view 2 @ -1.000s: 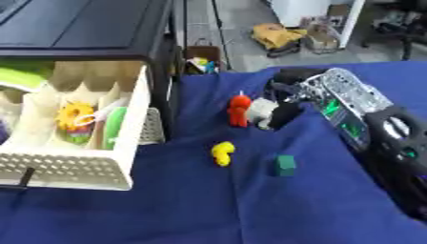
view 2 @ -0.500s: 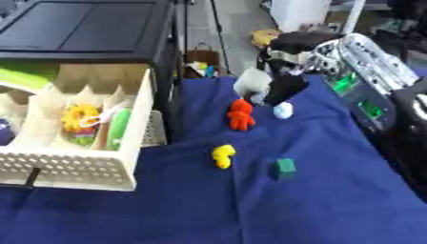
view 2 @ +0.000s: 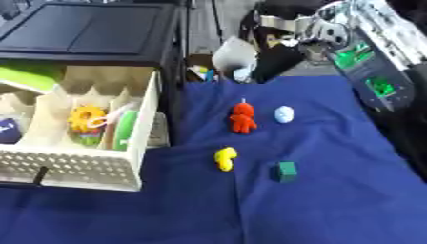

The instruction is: Pick up objects from table and place into drawer.

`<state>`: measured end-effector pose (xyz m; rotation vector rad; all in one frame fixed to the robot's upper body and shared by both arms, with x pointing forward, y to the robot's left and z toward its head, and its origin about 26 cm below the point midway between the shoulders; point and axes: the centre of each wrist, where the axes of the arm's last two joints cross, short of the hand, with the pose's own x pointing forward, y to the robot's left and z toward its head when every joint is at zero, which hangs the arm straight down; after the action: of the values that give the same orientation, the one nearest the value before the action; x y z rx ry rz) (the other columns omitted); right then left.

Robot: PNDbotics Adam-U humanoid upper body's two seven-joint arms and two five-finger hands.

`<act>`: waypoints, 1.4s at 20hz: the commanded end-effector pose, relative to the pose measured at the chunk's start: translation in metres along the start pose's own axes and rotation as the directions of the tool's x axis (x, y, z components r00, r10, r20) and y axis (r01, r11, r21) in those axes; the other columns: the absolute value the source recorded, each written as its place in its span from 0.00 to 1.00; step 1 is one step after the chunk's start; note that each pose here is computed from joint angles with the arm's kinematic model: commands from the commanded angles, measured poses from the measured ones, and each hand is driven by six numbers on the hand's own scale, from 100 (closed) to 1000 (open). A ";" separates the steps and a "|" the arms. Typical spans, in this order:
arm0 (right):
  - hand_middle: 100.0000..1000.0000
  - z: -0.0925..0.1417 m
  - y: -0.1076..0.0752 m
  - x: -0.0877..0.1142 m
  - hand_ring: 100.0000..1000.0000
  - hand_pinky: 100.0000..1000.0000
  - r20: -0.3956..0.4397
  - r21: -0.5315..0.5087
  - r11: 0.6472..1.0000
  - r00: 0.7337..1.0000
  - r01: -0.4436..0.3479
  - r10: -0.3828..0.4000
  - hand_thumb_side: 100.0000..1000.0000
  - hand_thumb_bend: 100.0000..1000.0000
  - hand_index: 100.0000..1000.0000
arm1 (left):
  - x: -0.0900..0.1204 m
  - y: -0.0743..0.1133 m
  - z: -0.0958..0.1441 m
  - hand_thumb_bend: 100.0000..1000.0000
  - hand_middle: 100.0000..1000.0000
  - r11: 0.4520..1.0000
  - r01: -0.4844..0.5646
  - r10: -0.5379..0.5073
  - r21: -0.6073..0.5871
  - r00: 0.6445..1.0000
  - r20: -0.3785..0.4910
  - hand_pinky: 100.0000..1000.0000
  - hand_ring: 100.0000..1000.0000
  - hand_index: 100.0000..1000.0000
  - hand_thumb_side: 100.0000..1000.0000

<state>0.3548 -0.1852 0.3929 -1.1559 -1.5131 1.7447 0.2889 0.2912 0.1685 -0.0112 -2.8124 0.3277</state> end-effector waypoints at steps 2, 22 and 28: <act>0.33 0.007 -0.026 0.020 0.69 0.63 0.052 -0.072 0.997 0.999 -0.006 0.010 0.62 0.28 0.57 | 0.004 0.002 -0.007 0.33 0.70 1.000 0.003 -0.002 -0.024 1.000 0.015 0.43 0.68 0.80 1.00; 0.30 -0.034 -0.044 0.080 0.66 0.62 0.225 -0.083 0.993 0.972 0.089 -0.068 0.61 0.30 0.54 | 0.003 -0.001 -0.006 0.32 0.69 0.999 -0.024 0.024 -0.024 1.000 0.002 0.43 0.68 0.80 1.00; 0.31 -0.052 -0.032 0.091 0.67 0.62 0.236 -0.027 0.996 0.968 0.089 -0.080 0.57 0.32 0.56 | 0.002 -0.003 -0.007 0.32 0.70 0.999 -0.032 0.032 -0.024 0.999 0.003 0.43 0.68 0.80 1.00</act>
<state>0.3537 -0.0772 0.3941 -0.8810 -1.7049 1.8569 0.2892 0.2903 0.1693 -0.0484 -2.7979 0.3242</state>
